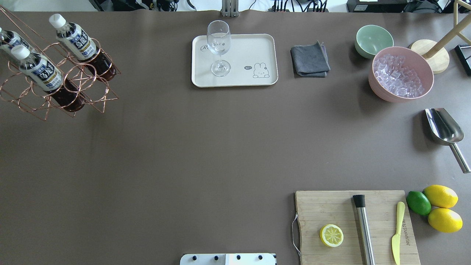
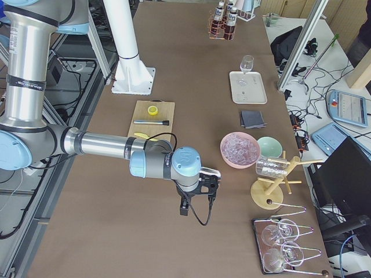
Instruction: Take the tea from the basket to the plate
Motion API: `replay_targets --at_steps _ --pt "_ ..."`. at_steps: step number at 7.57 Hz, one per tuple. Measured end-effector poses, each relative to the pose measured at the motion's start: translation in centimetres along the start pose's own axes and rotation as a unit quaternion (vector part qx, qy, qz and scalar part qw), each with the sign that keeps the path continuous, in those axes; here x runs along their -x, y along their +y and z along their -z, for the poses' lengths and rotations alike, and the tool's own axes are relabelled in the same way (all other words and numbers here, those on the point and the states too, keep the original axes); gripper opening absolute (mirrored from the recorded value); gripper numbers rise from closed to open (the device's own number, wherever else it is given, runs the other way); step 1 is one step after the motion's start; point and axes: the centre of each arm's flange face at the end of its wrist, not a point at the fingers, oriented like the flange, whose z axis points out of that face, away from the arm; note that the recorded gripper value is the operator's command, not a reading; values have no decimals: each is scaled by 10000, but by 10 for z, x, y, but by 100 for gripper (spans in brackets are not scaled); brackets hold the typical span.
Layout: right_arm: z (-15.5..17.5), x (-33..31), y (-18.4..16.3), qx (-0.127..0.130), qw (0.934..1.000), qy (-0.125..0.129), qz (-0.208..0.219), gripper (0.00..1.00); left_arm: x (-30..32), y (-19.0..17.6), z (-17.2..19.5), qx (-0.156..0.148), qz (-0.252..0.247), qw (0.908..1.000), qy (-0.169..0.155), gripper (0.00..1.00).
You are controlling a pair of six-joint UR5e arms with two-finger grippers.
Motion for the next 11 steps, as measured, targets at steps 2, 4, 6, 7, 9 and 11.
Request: replay_targets --at_steps 2,4,6,7,9,11 --pt "2 2 -1 -16 10000 -5 18 100 35 54 -7 157 75 9997 -176 0" --pt "7 7 -3 -92 9999 -19 90 100 63 124 -20 189 32 9993 -306 0" --pt "13 15 -6 -414 9982 -147 414 100 85 185 -25 217 -4 9989 -425 0" --pt "15 20 -7 -574 9962 -255 599 100 96 213 -26 285 15 9985 -459 0" --pt "17 33 -7 -673 9920 -636 861 100 125 269 -32 366 83 9983 -456 0" --pt "21 43 2 -811 9836 -1148 1133 100 142 311 -35 439 206 9978 -453 0"
